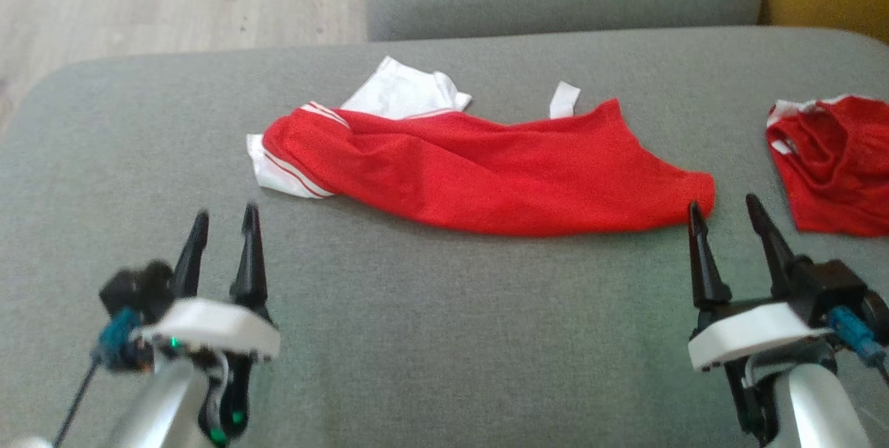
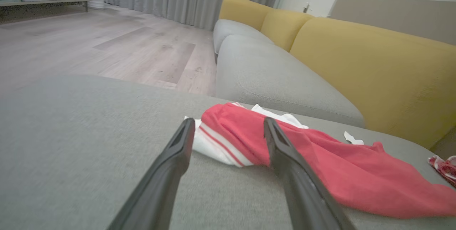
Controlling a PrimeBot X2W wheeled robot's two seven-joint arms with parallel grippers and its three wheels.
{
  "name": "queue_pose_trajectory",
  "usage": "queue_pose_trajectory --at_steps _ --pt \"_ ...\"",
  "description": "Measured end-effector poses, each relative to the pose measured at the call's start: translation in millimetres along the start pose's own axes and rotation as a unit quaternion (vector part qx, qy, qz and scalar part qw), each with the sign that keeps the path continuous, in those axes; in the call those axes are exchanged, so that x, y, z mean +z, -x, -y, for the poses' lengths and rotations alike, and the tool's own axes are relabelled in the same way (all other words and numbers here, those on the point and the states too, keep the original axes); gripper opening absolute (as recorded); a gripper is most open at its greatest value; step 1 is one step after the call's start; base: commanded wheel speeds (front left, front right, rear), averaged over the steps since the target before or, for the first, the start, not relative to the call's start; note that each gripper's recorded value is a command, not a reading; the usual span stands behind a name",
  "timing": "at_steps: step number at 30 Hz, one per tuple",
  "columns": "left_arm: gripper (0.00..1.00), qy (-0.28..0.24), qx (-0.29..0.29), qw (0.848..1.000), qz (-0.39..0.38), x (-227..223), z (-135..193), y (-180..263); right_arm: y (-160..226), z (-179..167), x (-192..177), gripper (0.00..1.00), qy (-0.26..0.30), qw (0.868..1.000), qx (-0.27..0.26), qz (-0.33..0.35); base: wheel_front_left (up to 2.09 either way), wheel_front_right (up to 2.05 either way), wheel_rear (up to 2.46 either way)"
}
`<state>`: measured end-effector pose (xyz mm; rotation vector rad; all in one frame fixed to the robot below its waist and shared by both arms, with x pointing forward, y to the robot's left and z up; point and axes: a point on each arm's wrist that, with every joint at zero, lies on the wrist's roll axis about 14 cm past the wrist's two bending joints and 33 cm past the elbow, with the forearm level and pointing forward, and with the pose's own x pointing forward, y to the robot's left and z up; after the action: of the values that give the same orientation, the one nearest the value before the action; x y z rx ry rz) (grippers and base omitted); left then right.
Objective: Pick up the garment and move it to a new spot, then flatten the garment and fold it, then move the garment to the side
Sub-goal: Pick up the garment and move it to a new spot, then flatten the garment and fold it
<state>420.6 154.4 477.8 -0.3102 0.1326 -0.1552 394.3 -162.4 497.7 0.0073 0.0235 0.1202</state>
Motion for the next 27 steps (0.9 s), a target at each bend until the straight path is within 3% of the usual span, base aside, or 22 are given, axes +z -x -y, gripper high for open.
queue_pose_trajectory --at_steps 15,27 --pt "1.00 0.029 0.072 0.997 0.009 -24 -4 91 23 -24 -14 1.00 -0.019 0.999 0.030 -0.021 0.00 0.00 0.00" --pt "1.00 0.021 0.074 0.997 0.021 -12 -2 91 22 -27 -16 1.00 -0.025 0.999 0.034 -0.023 0.00 0.00 0.00"
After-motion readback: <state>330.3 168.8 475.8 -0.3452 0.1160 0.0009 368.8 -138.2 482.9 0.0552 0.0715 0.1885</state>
